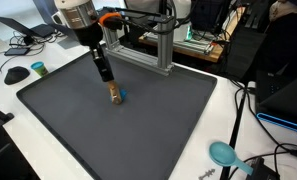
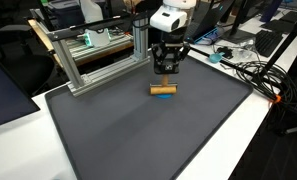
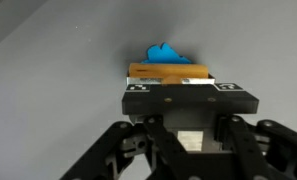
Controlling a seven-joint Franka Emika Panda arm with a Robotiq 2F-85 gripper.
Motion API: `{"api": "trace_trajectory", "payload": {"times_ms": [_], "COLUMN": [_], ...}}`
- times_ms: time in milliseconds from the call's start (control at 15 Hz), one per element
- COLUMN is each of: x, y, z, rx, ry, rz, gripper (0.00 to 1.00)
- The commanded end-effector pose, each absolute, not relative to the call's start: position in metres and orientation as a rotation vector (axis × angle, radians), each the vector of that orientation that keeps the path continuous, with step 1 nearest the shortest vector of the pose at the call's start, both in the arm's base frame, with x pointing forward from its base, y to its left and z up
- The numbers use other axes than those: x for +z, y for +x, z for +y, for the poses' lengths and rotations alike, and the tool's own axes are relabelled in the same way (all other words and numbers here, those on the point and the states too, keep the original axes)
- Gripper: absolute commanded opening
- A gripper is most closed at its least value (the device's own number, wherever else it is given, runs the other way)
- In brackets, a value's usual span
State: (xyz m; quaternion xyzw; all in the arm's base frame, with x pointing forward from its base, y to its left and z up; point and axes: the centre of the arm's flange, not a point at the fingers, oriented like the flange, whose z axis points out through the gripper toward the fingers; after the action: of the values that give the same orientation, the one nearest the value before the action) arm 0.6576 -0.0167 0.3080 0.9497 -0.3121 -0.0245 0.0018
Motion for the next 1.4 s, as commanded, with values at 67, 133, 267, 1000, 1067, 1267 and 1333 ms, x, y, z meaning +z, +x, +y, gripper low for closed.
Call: {"api": "trace_trajectory", "payload": {"times_ms": [67,133,267,1000,1067,1267,1333], "x": [0.265,0.265,0.264,0.259,0.265,0.295,0.303], "y": [0.658,0.658,0.658,0.65,0.648,0.635,0.631], "z": [-0.007,-0.007,-0.007,0.0,0.001,0.005,0.007], "rx": [-0.223,-0.225,-0.232,-0.346,-0.34,-0.293,-0.269], "ry": [3.008,3.01,3.013,3.012,3.008,2.998,2.999], "rz": [-0.966,-0.965,-0.963,-0.961,-0.96,-0.938,-0.929], "gripper": [0.22,0.22,0.22,0.22,0.22,0.22,0.22]}}
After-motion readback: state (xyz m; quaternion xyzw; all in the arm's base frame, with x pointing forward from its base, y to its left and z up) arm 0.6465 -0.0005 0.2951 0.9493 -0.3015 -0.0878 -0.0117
